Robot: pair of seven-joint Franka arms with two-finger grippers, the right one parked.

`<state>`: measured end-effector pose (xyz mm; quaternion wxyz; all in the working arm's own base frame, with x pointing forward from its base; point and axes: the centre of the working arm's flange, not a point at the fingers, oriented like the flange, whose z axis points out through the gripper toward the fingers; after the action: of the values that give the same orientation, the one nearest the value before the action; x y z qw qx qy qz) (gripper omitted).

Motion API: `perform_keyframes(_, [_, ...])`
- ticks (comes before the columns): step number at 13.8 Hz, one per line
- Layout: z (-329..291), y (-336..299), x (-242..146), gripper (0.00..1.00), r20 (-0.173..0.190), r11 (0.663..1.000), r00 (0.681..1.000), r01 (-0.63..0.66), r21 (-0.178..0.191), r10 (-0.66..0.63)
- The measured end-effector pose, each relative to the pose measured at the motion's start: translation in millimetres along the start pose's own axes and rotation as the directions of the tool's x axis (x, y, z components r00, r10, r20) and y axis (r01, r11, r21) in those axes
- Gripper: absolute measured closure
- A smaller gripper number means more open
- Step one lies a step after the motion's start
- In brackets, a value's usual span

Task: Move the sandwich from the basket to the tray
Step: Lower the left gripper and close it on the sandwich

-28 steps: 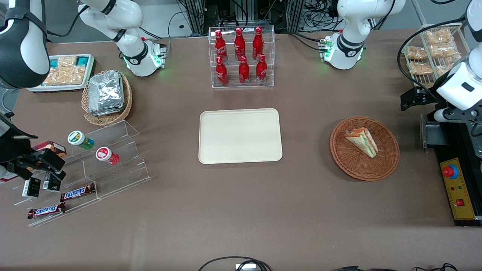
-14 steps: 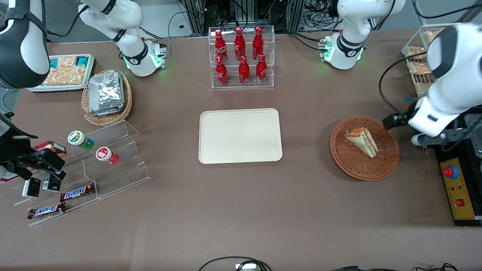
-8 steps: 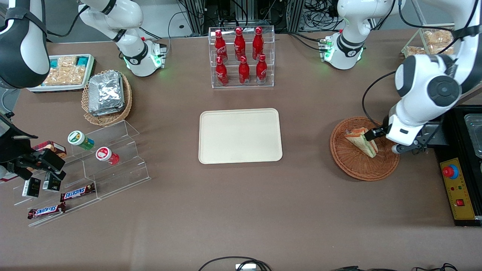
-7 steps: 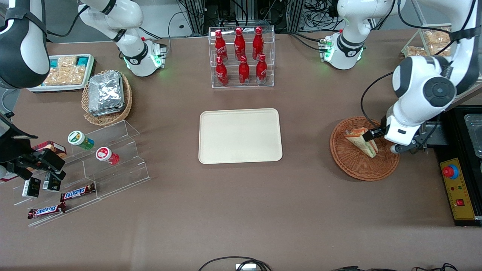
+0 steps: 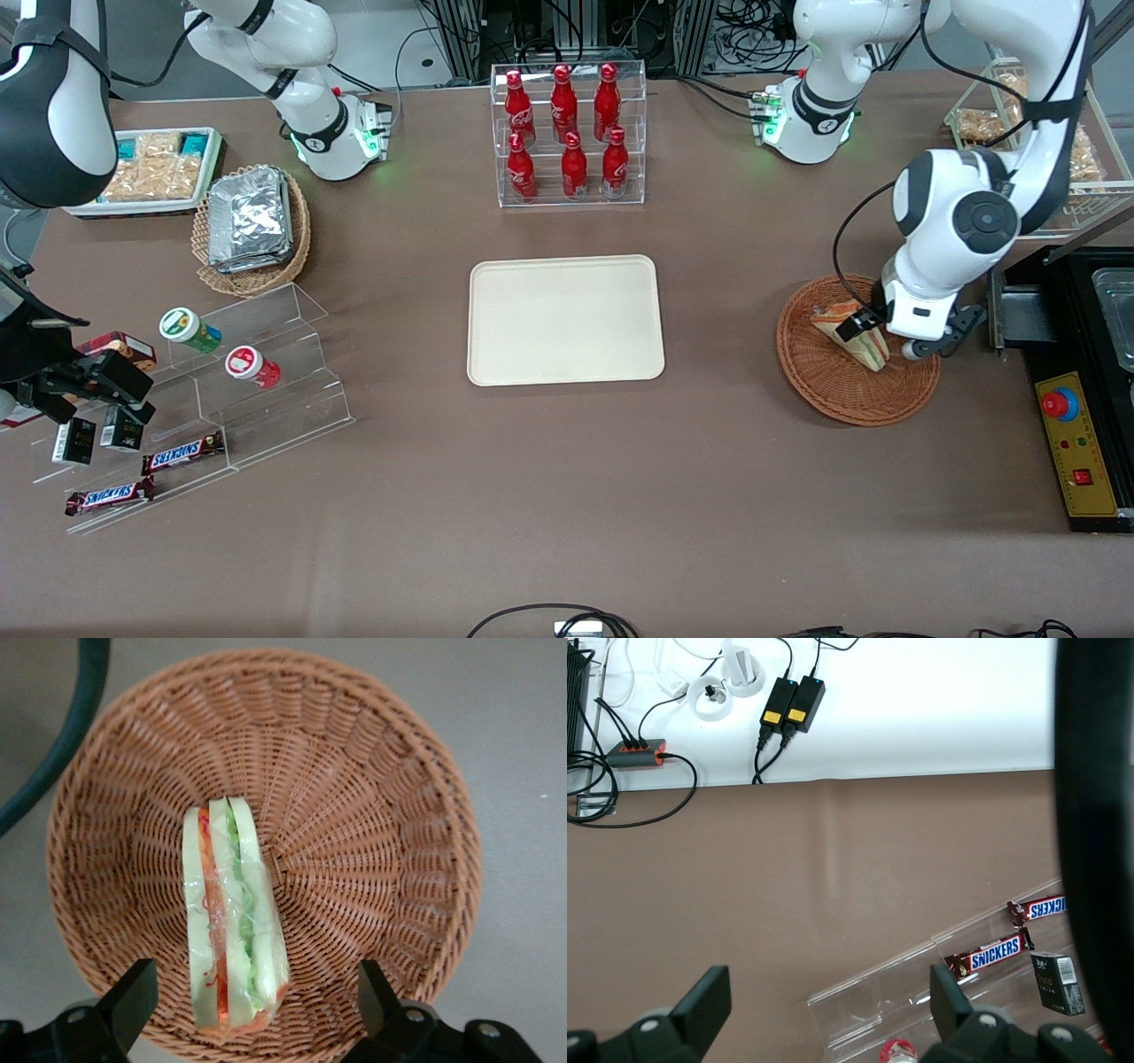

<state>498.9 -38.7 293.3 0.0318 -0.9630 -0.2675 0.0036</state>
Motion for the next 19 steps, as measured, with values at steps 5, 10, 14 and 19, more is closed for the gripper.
perform_keyframes(5, [31,-4,-11,0.0,0.015,1.0,1.0,0.026,0.0,-0.026])
perform_keyframes(10, [55,-6,-14,0.0,0.022,0.999,0.998,0.05,-0.007,-0.05])
perform_keyframes(14, [62,-8,-13,0.22,0.028,0.998,0.998,0.064,-0.005,-0.064])
perform_keyframes(19, [62,-9,-12,0.62,0.028,0.997,0.997,0.073,-0.004,-0.073])
